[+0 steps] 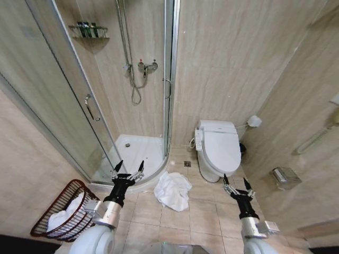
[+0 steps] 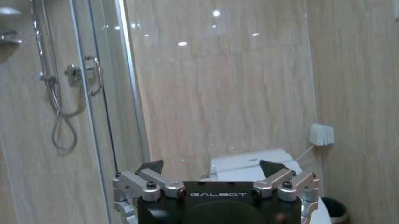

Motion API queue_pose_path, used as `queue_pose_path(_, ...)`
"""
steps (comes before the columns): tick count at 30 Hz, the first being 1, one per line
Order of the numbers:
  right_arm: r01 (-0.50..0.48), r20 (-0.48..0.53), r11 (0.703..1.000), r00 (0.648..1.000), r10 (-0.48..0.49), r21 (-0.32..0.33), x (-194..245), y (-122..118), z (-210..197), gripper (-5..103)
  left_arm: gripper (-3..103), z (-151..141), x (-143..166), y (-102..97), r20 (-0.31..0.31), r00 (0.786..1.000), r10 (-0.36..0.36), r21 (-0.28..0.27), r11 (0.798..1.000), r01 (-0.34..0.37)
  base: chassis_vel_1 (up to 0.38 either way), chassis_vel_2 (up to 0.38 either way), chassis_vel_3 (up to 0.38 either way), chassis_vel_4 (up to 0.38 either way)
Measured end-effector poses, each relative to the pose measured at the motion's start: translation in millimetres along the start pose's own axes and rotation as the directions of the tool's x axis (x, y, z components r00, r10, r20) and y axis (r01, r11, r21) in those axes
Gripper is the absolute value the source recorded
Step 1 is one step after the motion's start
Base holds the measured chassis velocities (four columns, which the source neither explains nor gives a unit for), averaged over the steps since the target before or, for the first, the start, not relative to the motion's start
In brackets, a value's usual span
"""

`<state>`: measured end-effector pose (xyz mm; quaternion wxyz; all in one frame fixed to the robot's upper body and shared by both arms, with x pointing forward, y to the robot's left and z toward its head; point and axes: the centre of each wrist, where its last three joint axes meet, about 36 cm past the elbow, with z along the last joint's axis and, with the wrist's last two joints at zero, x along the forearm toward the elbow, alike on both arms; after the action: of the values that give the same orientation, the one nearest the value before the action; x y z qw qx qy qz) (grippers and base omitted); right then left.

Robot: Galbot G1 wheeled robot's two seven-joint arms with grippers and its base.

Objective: Discard the used towel into the hamper.

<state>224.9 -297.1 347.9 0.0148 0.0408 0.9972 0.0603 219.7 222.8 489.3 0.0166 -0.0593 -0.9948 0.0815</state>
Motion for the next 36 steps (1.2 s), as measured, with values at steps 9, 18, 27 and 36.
queue_pose_path(9,0.077,0.044,0.997,0.996,-0.078,0.029,10,-5,35,100,100,0,0,0.0,0.000,1.000,0.000,0.000,1.000,0.000,0.000,0.000,0.000,0.000)
queue_pose_path(18,0.076,0.057,0.996,0.995,-0.078,0.044,24,-9,73,100,100,0,0,0.0,0.000,1.000,0.000,0.000,1.000,0.000,0.000,0.000,0.000,0.000)
queue_pose_path(27,0.020,0.102,0.994,0.994,-0.031,0.109,11,-44,76,100,100,0,0,0.0,0.000,1.000,0.000,0.000,1.000,0.000,0.000,0.000,0.000,0.000)
queue_pose_path(36,0.088,0.133,0.967,0.984,-0.122,0.238,3,-77,88,100,100,0,0,0.0,0.000,1.000,0.000,0.000,1.000,0.000,0.000,0.000,0.000,0.000)
